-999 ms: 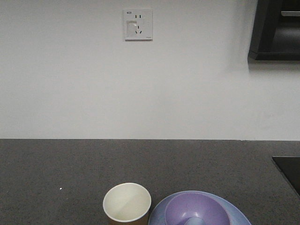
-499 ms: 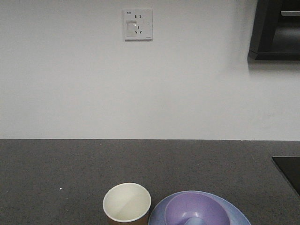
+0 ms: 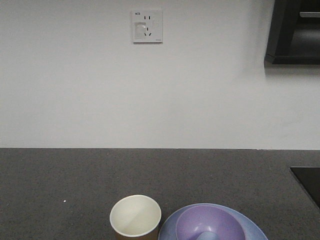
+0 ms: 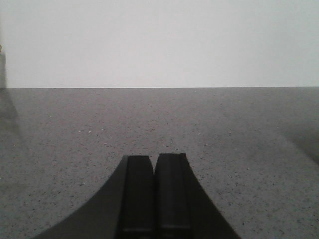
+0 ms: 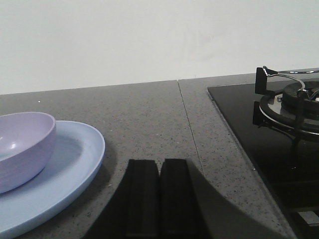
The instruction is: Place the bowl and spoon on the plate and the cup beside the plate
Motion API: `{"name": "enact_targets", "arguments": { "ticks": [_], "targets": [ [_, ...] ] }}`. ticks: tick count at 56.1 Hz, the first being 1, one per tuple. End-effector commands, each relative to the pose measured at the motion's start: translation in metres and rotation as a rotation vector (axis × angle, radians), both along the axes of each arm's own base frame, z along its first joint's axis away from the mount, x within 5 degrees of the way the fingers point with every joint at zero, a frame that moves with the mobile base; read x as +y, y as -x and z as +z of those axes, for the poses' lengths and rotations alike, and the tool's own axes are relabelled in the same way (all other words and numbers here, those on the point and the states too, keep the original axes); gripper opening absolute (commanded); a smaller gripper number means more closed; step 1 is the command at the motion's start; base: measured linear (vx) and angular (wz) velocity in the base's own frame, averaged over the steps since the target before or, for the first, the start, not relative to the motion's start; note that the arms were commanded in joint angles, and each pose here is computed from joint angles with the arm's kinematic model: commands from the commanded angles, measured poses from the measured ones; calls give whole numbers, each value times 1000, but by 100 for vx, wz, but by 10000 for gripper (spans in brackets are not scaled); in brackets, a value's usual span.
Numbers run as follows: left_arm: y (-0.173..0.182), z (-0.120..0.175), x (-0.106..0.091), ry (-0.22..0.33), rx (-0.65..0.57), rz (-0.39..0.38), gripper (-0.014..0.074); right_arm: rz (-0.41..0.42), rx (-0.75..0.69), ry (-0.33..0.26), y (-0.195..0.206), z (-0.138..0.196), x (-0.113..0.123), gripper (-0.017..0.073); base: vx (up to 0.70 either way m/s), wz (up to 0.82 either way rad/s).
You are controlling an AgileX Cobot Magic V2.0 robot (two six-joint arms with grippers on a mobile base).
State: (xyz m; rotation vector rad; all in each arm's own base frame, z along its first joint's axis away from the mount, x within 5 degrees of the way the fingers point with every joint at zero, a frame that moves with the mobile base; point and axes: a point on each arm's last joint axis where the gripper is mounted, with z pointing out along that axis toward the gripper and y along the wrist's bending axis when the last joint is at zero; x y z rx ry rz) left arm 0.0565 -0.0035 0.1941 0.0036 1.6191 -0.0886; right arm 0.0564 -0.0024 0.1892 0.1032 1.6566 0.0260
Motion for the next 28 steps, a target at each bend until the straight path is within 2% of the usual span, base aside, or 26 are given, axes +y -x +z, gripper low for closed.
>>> {"name": "enact_targets", "arguments": {
  "ticks": [1, 28],
  "targets": [
    [2, 16, 0, 15, -106, 4, -3, -9, -93, 12, 0, 7, -1, -11, 0, 0],
    [2, 16, 0, 15, -106, 4, -3, -8, -92, 19, 0, 7, -1, -11, 0, 0]
  ]
}}
